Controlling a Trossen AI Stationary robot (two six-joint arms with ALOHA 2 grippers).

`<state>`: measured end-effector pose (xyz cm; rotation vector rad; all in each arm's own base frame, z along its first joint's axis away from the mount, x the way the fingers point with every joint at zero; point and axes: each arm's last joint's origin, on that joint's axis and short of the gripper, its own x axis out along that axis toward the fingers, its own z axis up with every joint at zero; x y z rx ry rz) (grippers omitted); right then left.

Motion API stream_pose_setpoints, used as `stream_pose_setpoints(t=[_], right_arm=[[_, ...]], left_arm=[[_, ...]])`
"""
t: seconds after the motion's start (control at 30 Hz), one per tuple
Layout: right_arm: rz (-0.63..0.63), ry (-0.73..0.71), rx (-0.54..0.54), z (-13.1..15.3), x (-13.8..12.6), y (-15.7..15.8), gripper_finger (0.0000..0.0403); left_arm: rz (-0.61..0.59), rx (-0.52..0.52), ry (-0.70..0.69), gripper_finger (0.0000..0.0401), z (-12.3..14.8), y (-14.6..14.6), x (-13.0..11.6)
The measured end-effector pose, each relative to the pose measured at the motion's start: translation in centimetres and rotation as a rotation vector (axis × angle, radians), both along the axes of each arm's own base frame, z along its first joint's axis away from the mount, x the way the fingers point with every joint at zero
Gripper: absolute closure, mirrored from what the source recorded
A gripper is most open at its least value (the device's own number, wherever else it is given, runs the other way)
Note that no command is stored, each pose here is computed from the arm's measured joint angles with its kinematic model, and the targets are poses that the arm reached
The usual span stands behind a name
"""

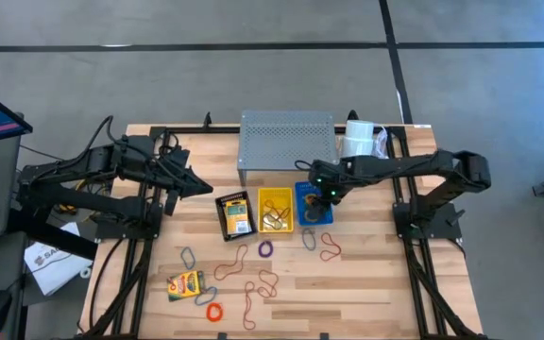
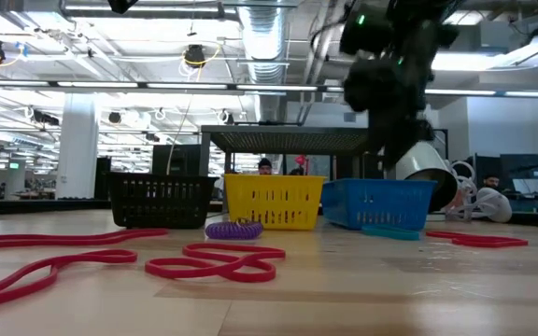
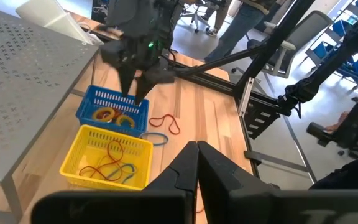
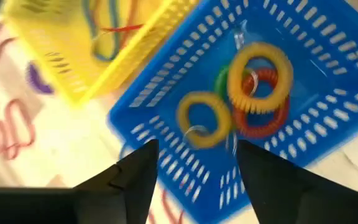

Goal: Pick & Place Office Desk Supplies
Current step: Put the red rubber band into the yellow basket

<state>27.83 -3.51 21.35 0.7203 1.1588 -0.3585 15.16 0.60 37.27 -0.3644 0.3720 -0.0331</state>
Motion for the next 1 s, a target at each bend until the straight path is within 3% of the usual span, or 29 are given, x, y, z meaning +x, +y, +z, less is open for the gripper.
stream_pose_setpoints(t=[0.2,0.33,0.47,0.6,1.0], right_arm=[[0.096,-0.024,-0.041,3.2,-1.5,3.9,0.0240],[0.196,0.074,-0.061,3.1,-2.8,6.6,0.0273],[0.243,0.153,-0.162,2.3,-3.3,8.6,0.0291],[0.202,0.203,-0.207,1.0,-2.8,9.6,0.0293],[0.194,0.308,-0.157,-4.2,-0.2,11.7,0.0259]], left_arm=[[0.000,0.000,0.002,0.0399,-0.1,0.0,0.0],[0.000,-0.002,0.028,0.0399,-1.0,0.0,0.3],[0.001,-0.005,0.048,0.0399,-1.8,0.0,0.5],[0.001,-0.005,0.025,0.0399,-2.0,0.1,0.7],[0.005,-0.014,-0.003,0.0399,-2.5,0.1,1.1]])
